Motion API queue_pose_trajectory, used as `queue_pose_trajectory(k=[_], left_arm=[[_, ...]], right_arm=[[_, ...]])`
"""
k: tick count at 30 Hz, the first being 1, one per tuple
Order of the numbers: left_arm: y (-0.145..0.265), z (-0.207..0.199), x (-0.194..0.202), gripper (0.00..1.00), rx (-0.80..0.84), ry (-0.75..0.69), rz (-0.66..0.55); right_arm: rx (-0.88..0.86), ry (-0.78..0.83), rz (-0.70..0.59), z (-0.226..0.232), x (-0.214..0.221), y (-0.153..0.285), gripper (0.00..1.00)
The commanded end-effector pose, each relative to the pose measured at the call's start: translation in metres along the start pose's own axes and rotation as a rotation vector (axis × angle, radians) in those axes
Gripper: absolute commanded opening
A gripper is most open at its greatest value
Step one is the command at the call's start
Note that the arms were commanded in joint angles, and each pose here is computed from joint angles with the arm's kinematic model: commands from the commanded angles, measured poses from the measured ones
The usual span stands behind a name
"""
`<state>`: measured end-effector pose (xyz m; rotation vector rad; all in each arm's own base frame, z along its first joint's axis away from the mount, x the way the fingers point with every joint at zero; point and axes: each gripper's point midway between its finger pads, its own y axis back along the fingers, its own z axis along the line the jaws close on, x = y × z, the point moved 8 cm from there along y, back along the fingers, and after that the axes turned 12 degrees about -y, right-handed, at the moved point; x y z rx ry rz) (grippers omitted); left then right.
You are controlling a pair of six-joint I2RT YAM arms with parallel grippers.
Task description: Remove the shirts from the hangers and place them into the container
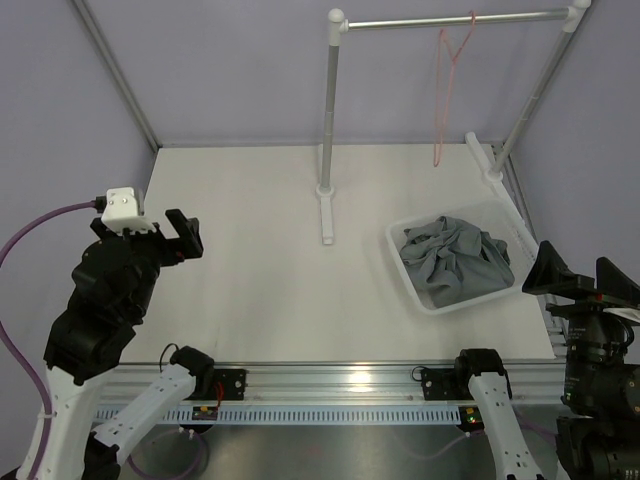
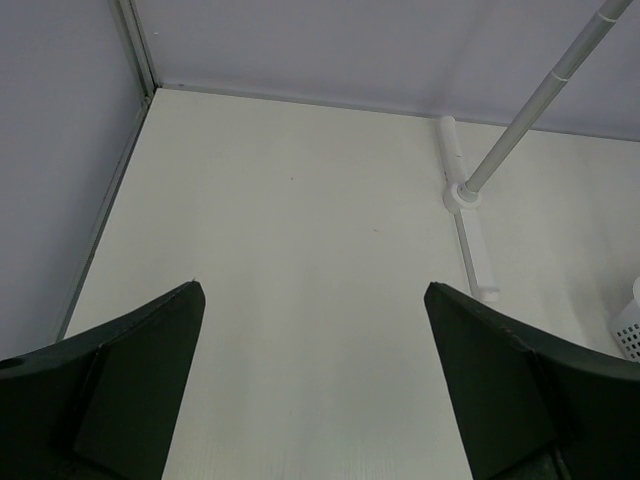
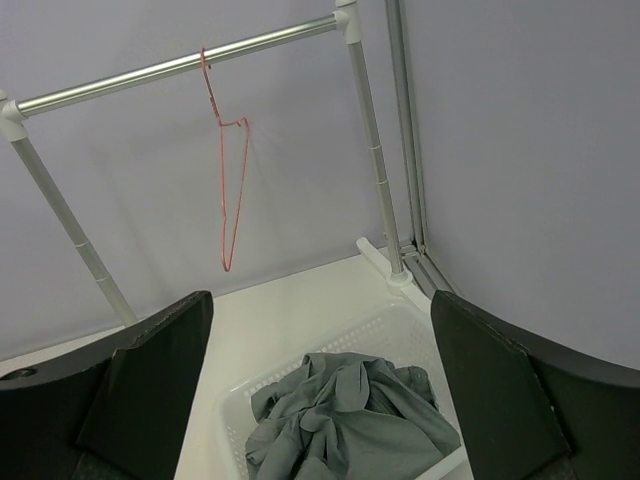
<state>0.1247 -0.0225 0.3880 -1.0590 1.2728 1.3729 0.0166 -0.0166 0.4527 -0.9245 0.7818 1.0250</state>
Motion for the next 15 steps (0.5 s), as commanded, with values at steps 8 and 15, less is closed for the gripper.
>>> queue_pose_trajectory(k=[8, 15], left_arm=[[0.0031, -0.0002, -0.0057, 0.99, 0.017, 0.004, -0.048], [0.0030, -0.0018, -0.0042, 0.99, 0.030, 0.005, -0.045]], right_arm=[[-0.055, 0.005, -0.021, 0.0049, -0.0035, 0.0001, 1.00], [-0.056, -0.007, -0.018, 0.0057, -0.0024, -0.0009, 1.00]])
